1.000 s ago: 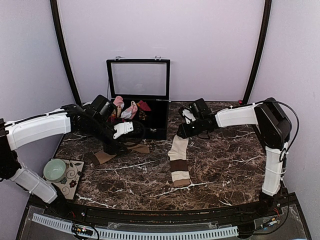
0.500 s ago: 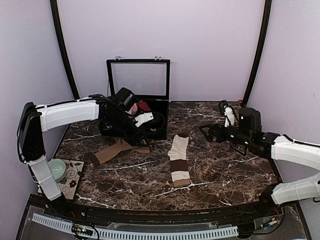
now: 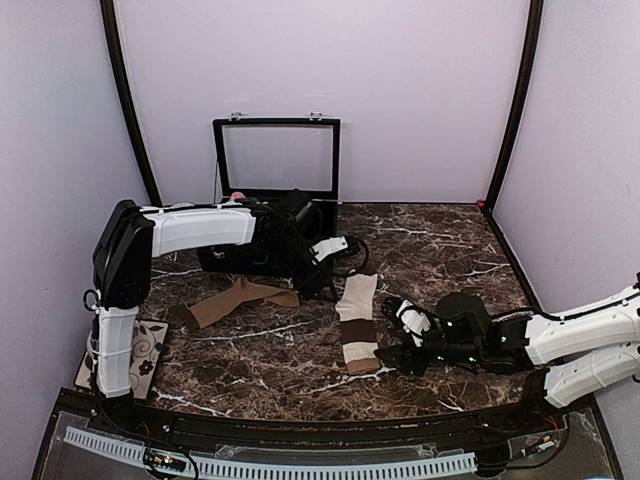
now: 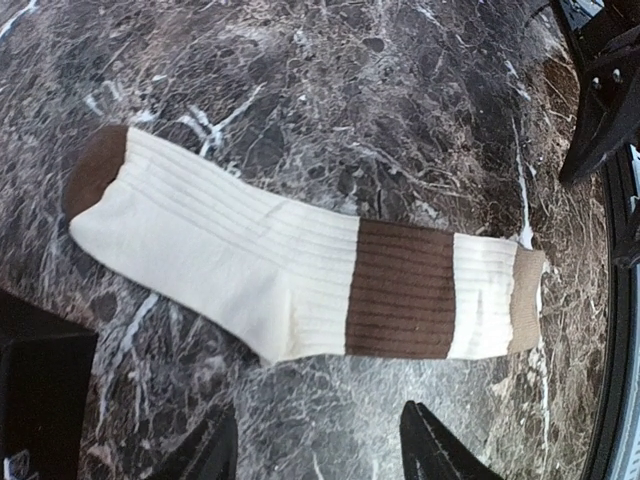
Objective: Roll the socks
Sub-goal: Roll the sock at the center of the board.
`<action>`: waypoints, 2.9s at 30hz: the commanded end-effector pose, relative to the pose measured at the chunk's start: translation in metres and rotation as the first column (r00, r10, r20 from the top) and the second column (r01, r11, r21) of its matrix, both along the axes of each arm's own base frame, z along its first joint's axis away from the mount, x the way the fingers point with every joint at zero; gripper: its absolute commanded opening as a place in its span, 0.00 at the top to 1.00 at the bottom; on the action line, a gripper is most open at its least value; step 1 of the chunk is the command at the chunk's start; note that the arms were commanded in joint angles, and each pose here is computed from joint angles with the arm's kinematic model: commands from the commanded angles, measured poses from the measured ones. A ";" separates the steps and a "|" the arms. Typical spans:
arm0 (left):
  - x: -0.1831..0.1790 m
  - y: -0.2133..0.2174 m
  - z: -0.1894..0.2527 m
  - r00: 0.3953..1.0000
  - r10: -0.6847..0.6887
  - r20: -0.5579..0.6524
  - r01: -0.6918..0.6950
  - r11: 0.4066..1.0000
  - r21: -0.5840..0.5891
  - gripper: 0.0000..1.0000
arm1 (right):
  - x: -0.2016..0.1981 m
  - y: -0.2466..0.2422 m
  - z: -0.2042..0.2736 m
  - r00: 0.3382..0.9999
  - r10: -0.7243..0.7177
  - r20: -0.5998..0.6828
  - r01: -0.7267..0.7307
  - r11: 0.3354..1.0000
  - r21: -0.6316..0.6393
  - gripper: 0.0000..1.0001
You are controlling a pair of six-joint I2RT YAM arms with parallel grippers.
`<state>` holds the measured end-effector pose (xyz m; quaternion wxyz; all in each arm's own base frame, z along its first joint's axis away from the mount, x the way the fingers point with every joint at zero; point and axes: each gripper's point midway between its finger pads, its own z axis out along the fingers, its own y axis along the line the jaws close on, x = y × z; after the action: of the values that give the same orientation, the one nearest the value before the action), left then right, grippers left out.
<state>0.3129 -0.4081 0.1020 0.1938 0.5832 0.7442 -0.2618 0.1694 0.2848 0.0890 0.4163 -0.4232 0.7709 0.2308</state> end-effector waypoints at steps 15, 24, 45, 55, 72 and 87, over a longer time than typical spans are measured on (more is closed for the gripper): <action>-0.019 -0.059 -0.053 0.999 -0.033 0.012 0.033 0.999 -0.026 0.42 | -0.028 0.033 -0.050 0.972 0.234 -0.017 -0.234 0.960 -0.152 0.62; -0.005 -0.038 -0.086 0.994 0.011 0.110 -0.022 0.994 0.105 0.43 | -0.030 0.042 -0.072 0.970 0.234 -0.068 -0.242 0.956 -0.166 0.66; -0.042 0.055 0.018 0.995 -0.032 0.097 0.037 0.998 -0.049 0.37 | -0.033 0.072 -0.088 0.954 0.253 -0.163 -0.272 0.956 -0.110 0.90; -0.139 0.073 -0.002 0.944 -0.326 -0.059 0.318 0.942 -0.111 0.07 | -0.027 0.081 -0.078 0.919 0.175 -0.352 -0.190 0.982 -0.010 1.00; -0.146 0.023 -0.048 0.865 -0.461 0.199 0.471 0.882 -0.005 0.15 | -0.006 0.077 -0.049 0.754 0.129 -0.644 0.046 0.968 0.247 1.00; -0.137 0.003 -0.074 0.857 -0.463 0.225 0.467 0.883 0.035 0.50 | -0.010 0.070 -0.054 0.722 0.127 -0.681 0.070 0.964 0.255 1.00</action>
<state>0.1723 -0.3951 0.0282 0.2067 0.7635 0.5597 -0.2469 0.1582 0.3589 0.0354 0.1430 -0.2663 0.8281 0.4720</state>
